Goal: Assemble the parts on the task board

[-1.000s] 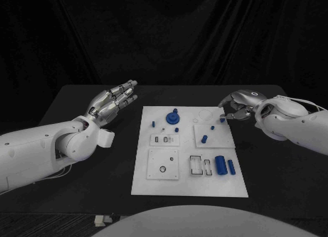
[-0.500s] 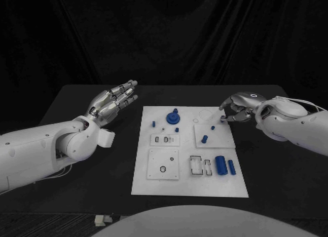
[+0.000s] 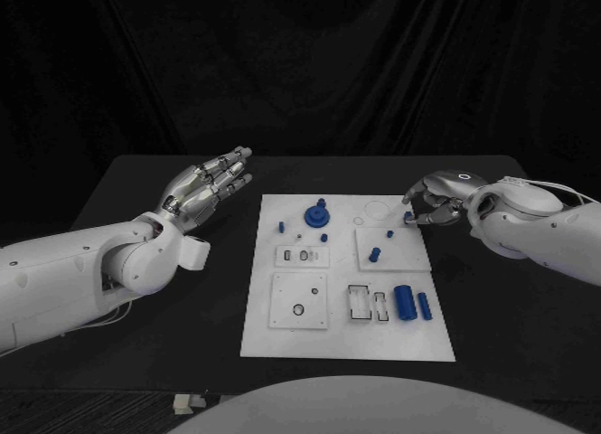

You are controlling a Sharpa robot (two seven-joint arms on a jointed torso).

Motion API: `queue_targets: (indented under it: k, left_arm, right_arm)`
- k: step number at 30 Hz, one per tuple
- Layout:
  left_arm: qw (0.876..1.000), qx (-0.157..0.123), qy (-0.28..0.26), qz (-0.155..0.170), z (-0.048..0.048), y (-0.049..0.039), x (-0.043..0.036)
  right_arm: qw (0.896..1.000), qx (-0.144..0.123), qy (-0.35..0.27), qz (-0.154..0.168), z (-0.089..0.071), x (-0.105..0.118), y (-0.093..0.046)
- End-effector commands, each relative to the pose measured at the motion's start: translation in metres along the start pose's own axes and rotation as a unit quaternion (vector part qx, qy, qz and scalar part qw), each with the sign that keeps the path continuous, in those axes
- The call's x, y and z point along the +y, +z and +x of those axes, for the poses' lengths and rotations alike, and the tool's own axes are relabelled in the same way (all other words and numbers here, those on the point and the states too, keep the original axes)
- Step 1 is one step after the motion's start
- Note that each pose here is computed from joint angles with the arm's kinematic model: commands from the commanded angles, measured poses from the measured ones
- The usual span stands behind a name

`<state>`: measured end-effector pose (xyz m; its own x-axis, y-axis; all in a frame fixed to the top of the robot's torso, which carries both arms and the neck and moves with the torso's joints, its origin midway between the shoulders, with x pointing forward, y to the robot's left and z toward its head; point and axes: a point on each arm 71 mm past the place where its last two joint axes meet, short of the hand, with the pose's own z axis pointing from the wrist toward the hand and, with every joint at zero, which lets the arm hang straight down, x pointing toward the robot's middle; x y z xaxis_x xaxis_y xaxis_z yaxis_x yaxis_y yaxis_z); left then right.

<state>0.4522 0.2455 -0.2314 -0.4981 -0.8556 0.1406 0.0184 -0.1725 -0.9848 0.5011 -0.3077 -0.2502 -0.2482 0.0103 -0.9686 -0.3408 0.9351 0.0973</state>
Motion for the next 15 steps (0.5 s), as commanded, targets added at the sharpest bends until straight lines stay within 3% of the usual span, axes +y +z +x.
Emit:
queue_targets:
  k: [1,15]
  left_arm:
    - [1.0,0.005,-0.005,0.006,0.0018,0.0004,-0.0005]
    - [1.0,0.006,-0.005,0.005,0.0019,0.0002,-0.0003]
  right_arm:
    - [1.0,0.012,-0.007,0.013,0.0029,-0.0025,-0.0005]
    - [1.0,0.019,-0.008,0.018,0.0051,-0.0028,0.0017]
